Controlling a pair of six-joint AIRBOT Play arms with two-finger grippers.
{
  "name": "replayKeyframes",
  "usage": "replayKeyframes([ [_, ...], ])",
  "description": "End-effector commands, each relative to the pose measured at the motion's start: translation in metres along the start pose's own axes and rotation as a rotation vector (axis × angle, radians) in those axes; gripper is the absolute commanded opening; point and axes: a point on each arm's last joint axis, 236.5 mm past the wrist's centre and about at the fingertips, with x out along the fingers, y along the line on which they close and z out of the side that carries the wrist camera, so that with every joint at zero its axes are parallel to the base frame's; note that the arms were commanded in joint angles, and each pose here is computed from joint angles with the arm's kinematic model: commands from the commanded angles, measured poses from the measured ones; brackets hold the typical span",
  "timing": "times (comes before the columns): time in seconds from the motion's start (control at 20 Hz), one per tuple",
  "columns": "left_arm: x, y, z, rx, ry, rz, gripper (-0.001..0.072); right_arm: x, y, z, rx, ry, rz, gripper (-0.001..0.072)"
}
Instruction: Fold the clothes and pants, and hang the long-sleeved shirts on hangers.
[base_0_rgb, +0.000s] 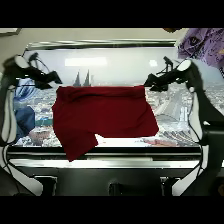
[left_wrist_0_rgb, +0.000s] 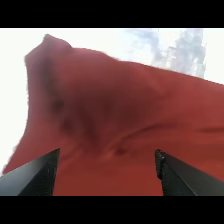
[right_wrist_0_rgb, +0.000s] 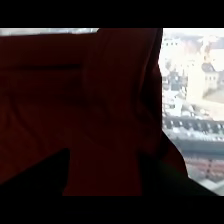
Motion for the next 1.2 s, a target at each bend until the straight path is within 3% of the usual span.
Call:
replayKeyframes([
  [0.0, -0.067, 0.038, -0.002, -0.008, -0.021, 0.025, 0.0673, -0.067, -0.009, -0.034, -0.093, 0.067, 0.004, 0.0503],
  [0.2, -0.095, 0.089, -0.072, -0.084, 0.11, 0.067, 0.0668, -0.092, -0.064, -0.104, 0.102, 0.087, 0.021, 0.0504],
  [0.35, -0.08, 0.127, -0.157, -0.268, 0.183, 0.097, 0.0666, -0.067, -0.091, -0.187, 0.26, 0.163, 0.044, 0.0504],
  [0.5, -0.06, 0.136, -0.224, -0.34, 0.223, 0.099, 0.0664, -0.03, -0.091, -0.248, 0.323, 0.262, 0.078, 0.0505],
  [0.65, -0.05, 0.135, -0.255, -0.354, 0.274, 0.101, 0.0664, -0.007, -0.092, -0.263, 0.348, 0.244, 0.099, 0.0505],
  [1.05, -0.047, 0.138, -0.248, -0.351, 0.24, 0.107, 0.0658, 0.024, -0.085, -0.243, 0.462, 0.152, 0.231, 0.0479],
  [1.1, -0.047, 0.138, -0.248, -0.352, 0.241, 0.105, 0.0658, 0.027, -0.083, -0.242, 0.474, 0.153, 0.248, 0.0397],
  [1.15, -0.048, 0.135, -0.251, -0.369, 0.254, 0.096, 0.0658, 0.028, -0.083, -0.243, 0.463, 0.155, 0.253, 0.0249],
])
